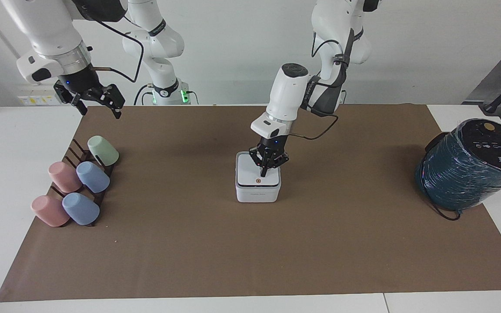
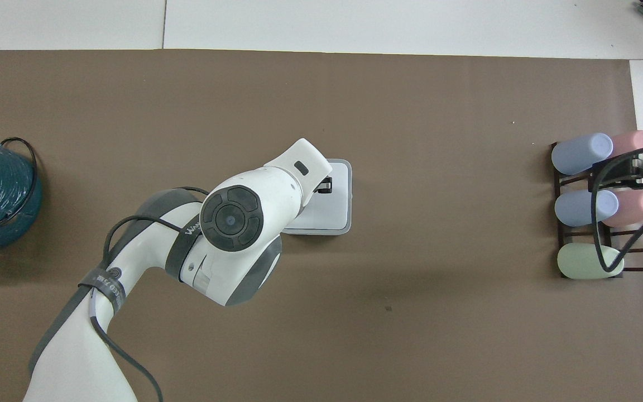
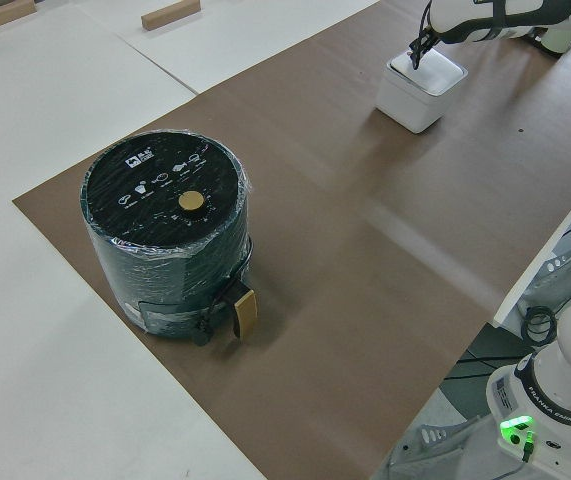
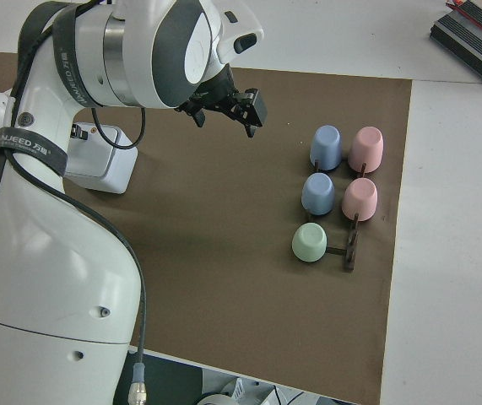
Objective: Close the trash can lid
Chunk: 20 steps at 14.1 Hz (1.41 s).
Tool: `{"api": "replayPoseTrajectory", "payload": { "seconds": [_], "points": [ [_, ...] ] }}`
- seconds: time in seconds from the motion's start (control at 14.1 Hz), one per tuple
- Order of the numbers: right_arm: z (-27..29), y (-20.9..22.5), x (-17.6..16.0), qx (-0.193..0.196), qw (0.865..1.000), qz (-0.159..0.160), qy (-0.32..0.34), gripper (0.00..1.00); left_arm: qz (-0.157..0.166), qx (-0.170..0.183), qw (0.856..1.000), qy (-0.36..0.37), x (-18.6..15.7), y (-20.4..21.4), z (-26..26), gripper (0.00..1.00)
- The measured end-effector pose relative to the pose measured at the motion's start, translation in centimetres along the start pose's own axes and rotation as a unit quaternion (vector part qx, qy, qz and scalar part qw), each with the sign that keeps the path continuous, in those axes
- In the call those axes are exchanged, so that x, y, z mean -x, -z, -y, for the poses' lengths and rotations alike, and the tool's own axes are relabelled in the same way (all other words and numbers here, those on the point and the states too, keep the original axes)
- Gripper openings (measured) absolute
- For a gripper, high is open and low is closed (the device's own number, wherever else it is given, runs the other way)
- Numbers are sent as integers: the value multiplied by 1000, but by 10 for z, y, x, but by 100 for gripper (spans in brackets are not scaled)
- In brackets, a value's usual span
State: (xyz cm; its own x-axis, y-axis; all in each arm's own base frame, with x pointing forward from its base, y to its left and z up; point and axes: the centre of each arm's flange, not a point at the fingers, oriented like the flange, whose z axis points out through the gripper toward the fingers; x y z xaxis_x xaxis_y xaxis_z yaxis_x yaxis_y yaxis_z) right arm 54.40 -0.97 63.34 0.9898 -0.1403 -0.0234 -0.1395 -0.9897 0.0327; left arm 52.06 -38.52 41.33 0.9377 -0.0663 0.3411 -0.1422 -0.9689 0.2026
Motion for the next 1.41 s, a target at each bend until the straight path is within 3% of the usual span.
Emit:
{"api": "replayPoseTrajectory", "payload": {
  "seconds": [1.06,1.41],
  "points": [
    [0,0,0,0,1000,0,0,100,-7,7,1000,2,-6,-11,-14,1],
    [0,0,0,0,1000,0,0,100,20,-7,1000,8,-7,6,-19,1]
  ]
}}
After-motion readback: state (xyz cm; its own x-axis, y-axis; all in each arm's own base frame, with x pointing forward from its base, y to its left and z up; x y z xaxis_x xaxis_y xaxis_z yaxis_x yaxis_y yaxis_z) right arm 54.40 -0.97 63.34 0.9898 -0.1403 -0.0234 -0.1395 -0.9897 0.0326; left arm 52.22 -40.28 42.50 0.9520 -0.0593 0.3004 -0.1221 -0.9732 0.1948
